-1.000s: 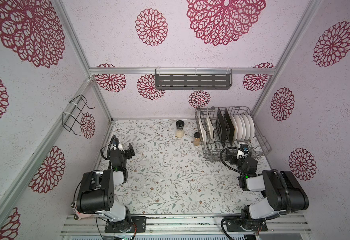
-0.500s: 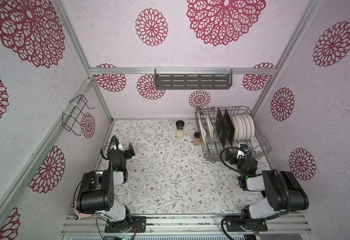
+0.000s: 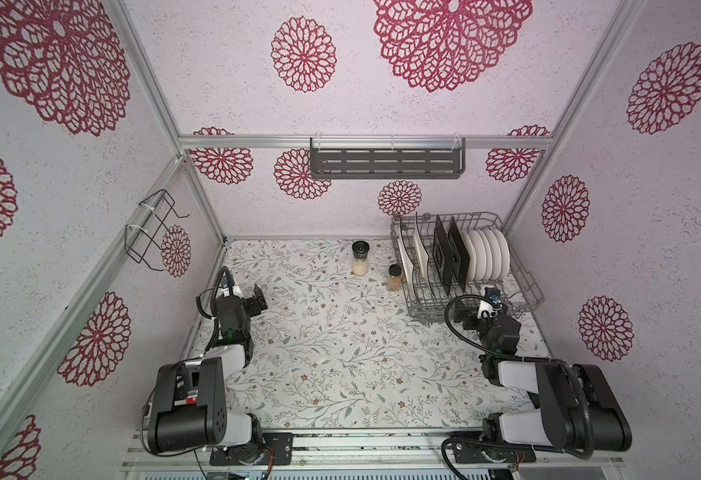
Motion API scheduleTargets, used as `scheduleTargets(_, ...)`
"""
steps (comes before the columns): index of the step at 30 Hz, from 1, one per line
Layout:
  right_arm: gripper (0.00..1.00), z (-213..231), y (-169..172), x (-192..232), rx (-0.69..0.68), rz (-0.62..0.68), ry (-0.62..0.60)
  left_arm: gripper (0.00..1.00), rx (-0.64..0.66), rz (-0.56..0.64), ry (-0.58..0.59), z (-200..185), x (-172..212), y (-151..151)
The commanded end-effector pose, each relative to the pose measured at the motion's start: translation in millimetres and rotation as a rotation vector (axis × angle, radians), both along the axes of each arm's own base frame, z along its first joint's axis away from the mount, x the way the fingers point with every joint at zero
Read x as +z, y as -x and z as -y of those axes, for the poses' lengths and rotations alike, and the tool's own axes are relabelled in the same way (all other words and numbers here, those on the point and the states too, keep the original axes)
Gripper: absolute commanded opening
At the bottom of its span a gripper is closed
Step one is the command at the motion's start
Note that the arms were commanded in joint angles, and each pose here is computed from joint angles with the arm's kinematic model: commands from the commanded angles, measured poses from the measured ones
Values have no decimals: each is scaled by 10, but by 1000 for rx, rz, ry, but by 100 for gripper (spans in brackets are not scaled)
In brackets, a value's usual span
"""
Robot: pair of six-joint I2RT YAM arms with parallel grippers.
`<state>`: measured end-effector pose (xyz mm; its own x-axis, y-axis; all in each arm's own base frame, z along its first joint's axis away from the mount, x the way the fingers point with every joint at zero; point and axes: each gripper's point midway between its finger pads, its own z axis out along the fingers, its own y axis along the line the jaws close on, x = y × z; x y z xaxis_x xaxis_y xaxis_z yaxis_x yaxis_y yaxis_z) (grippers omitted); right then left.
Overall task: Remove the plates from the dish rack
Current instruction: 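Move the right gripper to the white square plate while the left arm rises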
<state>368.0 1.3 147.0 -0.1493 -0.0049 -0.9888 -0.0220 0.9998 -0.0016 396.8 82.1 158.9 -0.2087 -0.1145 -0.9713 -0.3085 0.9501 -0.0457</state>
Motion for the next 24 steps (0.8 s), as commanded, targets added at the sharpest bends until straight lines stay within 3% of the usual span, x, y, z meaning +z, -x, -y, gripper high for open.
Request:
scheduleTargets(1, 99, -20, 52, 236, 18, 17, 9, 97, -13, 30, -31, 110, 337, 13)
scheduleTargets(8, 96, -204, 190, 779, 113, 37, -15, 97, -180, 124, -86, 736, 1215, -2)
scheduleTargets(14, 91, -561, 462, 1031, 250, 26, -8, 97, -353, 145, -113, 1356, 1749, 248)
scheduleTargets(19, 89, -1068, 630, 1044, 376, 20, 32, 97, -462, 164, -156, 1707, 1889, 588)
scheduleTargets(24, 88, -1500, 812, 966, 484, 16, 64, 97, -568, 67, -170, 1829, 1703, 892)
